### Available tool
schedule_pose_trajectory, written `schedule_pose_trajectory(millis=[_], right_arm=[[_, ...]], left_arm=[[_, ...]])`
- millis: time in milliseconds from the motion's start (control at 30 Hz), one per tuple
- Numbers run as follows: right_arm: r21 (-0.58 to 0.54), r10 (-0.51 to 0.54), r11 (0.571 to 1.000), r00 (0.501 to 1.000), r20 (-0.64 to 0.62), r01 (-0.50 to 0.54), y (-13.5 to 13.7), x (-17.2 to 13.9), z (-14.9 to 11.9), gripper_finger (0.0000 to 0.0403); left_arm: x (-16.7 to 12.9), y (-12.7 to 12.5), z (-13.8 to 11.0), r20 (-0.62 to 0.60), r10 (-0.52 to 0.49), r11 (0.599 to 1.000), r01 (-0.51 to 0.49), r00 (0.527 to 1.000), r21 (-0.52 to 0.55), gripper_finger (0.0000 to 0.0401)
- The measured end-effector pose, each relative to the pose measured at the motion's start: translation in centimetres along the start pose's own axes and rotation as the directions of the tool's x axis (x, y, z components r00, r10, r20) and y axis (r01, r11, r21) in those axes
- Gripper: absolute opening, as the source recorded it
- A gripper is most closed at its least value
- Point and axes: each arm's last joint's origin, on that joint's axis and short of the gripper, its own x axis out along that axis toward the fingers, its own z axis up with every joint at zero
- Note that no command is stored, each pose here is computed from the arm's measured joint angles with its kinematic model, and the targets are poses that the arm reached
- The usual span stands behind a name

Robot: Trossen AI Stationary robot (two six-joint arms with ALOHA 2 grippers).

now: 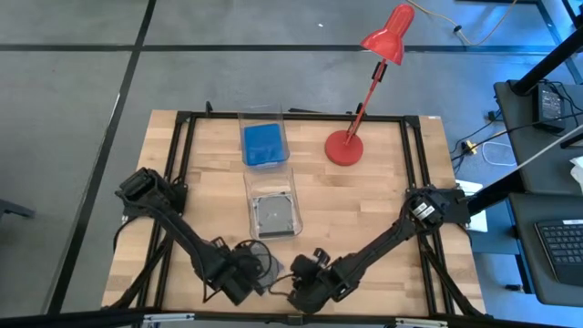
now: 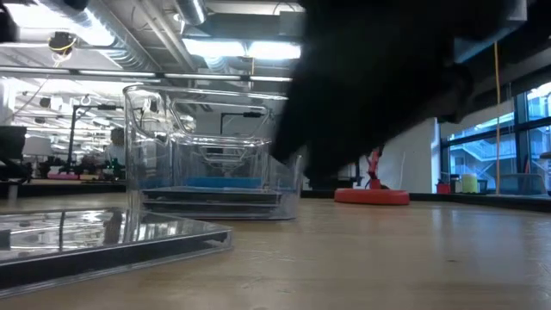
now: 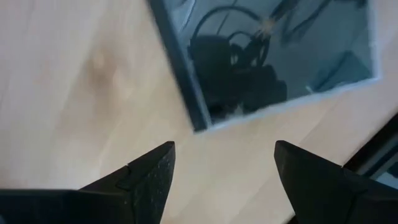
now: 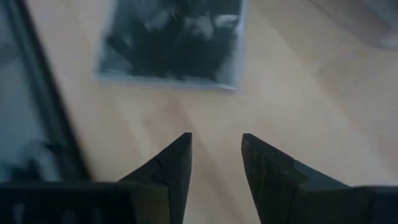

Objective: Pick & place jewel cases by type
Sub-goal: Put the black cd case into the bottom transparent bin

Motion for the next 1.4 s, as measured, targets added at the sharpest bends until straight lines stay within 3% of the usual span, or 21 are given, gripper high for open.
schedule_pose_trajectory(millis=[100,200,300,400,500,600,733,900,1400], right_arm=[[0.139,0.057,0.988,0.998,0.032,-0.060,0.5,0.1,0.6,0.0144],[0.159,0.083,0.983,0.995,0.047,-0.089,0.7,0.1,0.9,0.0144],[0.158,0.083,0.983,0.996,0.046,-0.089,0.7,0.1,0.8,0.0144],[0.160,0.086,0.983,0.995,0.046,-0.092,0.8,0.1,0.7,0.0144],[0.190,0.085,0.977,0.995,0.046,-0.092,0.8,0.1,0.7,0.0144],[0.230,0.089,0.968,0.995,0.048,-0.098,0.8,0.1,0.7,0.0144],[0.382,0.093,0.918,0.995,0.048,-0.104,1.0,-0.1,0.4,0.0144],[0.518,0.101,0.848,0.994,0.043,-0.109,1.2,-0.2,0.1,0.0144],[0.594,0.190,0.784,0.981,0.051,-0.182,1.7,3.5,-0.4,0.0144]], left_arm=[[0.1,-0.1,0.4,0.047,-0.015,0.997,0.012,0.999,0.071,0.0269],[0.0,0.4,0.4,0.064,-0.061,0.991,0.053,0.996,0.124,0.0271],[-1.0,1.3,-0.1,0.122,-0.187,0.972,0.165,0.975,0.170,0.0271],[-2.3,2.9,-0.7,0.217,-0.363,0.924,0.320,0.906,0.209,0.0269],[-2.8,4.9,-1.3,0.323,-0.515,0.857,0.476,0.794,0.198,0.0270],[-1.8,7.2,-1.9,0.382,-0.570,0.811,0.573,0.727,0.119,0.0271],[0.7,9.6,-2.8,0.447,-0.524,0.784,0.615,0.726,-0.080,0.0269],[2.2,10.6,-3.4,0.449,-0.493,0.710,0.643,0.745,-0.288,0.0271],[2.6,10.8,-3.3,0.425,-0.469,0.699,0.619,0.775,-0.357,0.0269]])
